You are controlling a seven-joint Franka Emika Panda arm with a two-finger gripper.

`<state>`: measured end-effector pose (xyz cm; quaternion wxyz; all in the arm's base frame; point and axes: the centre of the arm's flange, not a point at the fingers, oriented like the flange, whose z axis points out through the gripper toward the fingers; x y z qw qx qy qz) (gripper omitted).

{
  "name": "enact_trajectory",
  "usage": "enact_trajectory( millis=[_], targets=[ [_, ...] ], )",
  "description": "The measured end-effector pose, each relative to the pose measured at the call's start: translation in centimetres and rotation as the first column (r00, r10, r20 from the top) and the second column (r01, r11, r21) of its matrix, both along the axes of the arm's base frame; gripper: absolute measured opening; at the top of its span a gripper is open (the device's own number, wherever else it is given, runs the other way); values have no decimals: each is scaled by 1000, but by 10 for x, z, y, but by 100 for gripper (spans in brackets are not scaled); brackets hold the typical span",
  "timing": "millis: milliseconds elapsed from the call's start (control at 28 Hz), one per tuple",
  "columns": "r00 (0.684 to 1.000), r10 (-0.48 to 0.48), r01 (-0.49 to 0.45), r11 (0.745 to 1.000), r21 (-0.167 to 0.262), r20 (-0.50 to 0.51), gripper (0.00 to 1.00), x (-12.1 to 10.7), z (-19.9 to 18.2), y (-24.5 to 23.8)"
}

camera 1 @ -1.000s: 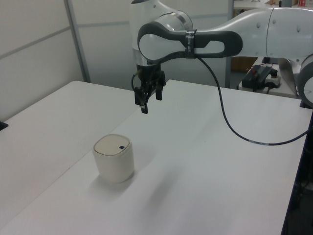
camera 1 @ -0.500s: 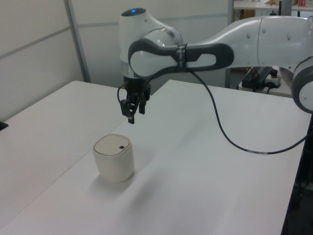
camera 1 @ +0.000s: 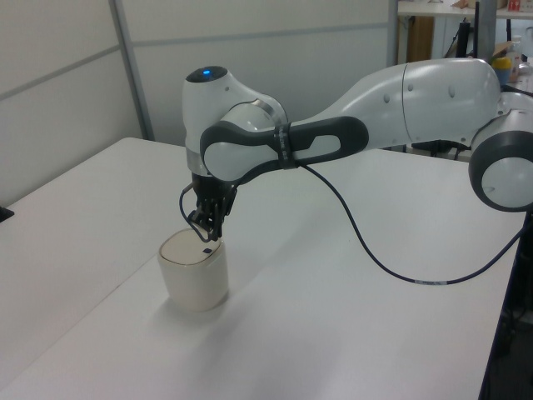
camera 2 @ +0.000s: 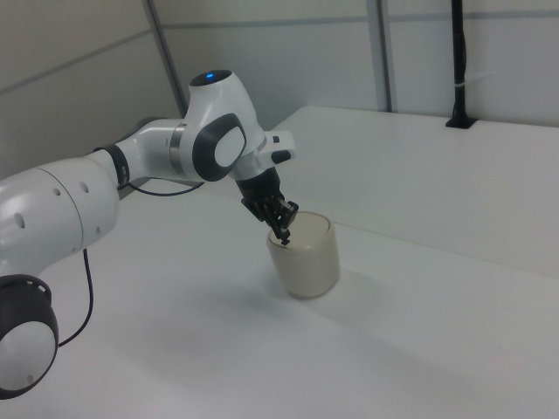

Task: Open the trash can
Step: 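Press the gripper fingers onto the lid tab to flip the lid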

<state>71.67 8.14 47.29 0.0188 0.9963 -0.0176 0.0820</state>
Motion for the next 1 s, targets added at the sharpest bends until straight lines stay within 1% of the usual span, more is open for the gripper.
enact_trajectory(
  millis=[36, 71, 107, 571, 750, 1000],
  targets=[
    [1000, 1, -1, 1000, -1, 0, 6, 0, -2, 3],
    [1000, 2, -2, 1000, -2, -1, 3, 0, -3, 4],
    [1000, 3, -3, 1000, -2, -3, 1, 0, -4, 6],
    [1000, 5, -5, 1000, 0, 17, 1, 6, -15, 10],
    [1000, 3, -2, 1000, -15, 29, 1, 10, -22, 10],
    [1000, 1, 0, 1000, -23, 28, 1, 13, -29, 10]
  ],
)
